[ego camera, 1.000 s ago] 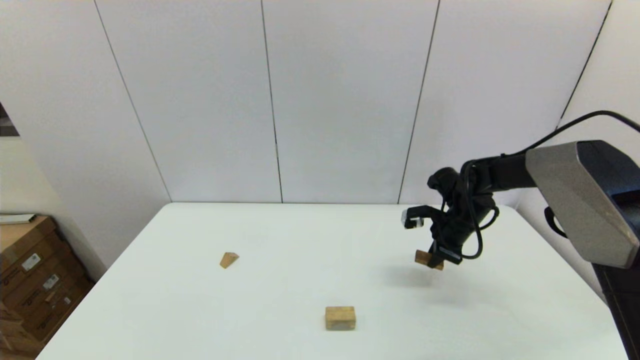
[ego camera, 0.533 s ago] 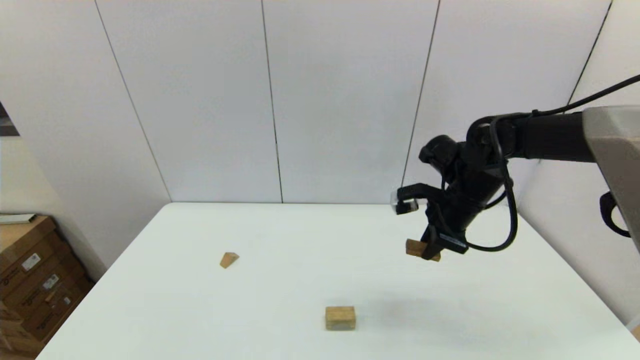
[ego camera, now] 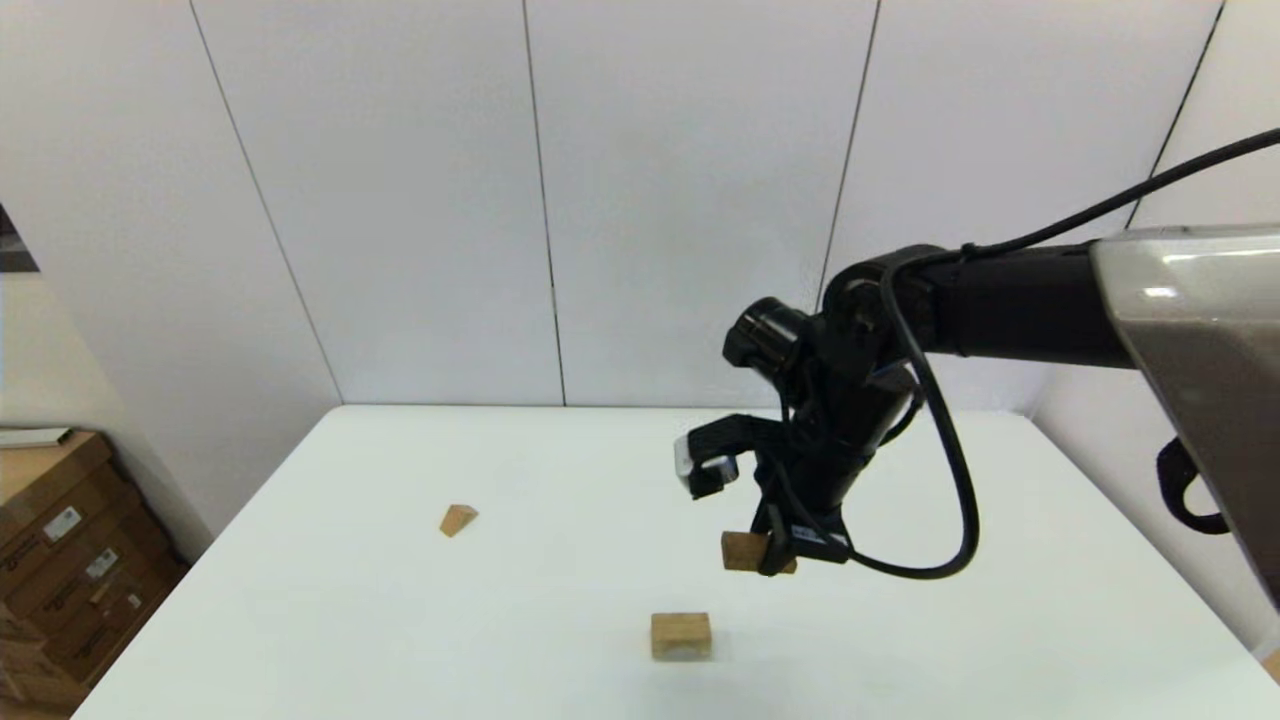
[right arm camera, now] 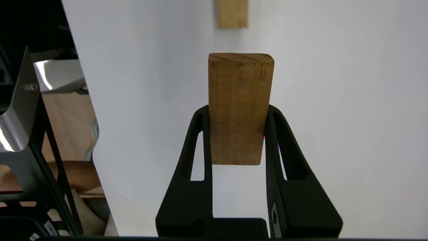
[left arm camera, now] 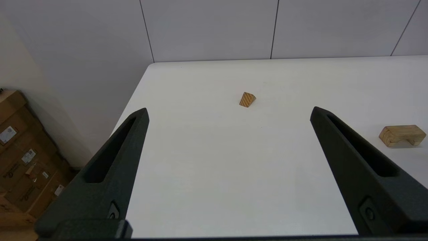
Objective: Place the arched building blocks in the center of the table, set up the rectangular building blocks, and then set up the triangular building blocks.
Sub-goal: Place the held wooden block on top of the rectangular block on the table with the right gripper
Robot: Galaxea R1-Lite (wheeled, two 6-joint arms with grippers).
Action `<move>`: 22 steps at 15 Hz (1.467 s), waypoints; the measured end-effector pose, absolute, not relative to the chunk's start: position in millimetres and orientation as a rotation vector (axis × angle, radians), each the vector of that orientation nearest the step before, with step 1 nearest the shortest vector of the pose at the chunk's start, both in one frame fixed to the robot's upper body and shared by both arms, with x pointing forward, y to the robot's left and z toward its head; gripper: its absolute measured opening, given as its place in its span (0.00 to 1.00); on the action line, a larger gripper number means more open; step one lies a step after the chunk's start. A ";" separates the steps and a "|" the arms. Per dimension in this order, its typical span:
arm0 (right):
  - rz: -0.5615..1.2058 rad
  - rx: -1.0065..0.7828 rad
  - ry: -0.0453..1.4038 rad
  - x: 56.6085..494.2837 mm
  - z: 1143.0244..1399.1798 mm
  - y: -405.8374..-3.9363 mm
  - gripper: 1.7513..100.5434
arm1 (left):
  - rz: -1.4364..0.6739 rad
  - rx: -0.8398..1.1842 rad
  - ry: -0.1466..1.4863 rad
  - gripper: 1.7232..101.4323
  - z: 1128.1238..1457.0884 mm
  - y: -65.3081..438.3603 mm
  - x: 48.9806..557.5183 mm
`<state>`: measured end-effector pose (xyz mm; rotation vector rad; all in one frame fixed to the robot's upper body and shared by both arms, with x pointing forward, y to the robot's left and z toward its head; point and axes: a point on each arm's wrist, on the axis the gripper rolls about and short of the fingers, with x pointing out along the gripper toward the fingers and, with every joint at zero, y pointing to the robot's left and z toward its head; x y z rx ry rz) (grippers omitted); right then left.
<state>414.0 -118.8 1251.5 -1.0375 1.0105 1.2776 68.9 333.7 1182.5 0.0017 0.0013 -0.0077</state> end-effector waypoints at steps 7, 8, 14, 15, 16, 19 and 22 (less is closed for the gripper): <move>1.359 -1.092 1.021 418.2 1207.6 -73.4 0.23 | -0.008 0.002 0.002 0.96 1182.5 333.7 68.9; 1.364 -1.093 1.031 417.7 1200.0 -68.1 0.23 | -0.008 0.002 0.002 0.96 1182.5 333.7 68.9; 1.332 -1.060 1.051 414.8 1172.5 -43.7 0.23 | -0.008 0.002 0.001 0.96 1182.5 333.7 68.9; 1.328 -1.059 1.047 415.8 1168.5 -41.5 0.23 | -0.008 0.001 0.002 0.96 1182.5 333.7 68.9; 1.325 -1.057 1.044 416.6 1164.7 -39.6 0.23 | -0.008 0.002 0.002 0.96 1182.5 333.7 68.9; 1.322 -1.055 1.055 418.9 1156.9 -39.0 0.23 | -0.008 0.002 0.002 0.96 1182.5 333.7 68.9; 1.316 -1.050 1.064 421.9 1152.5 -40.8 0.23 | -0.008 0.002 0.002 0.96 1182.5 333.7 68.9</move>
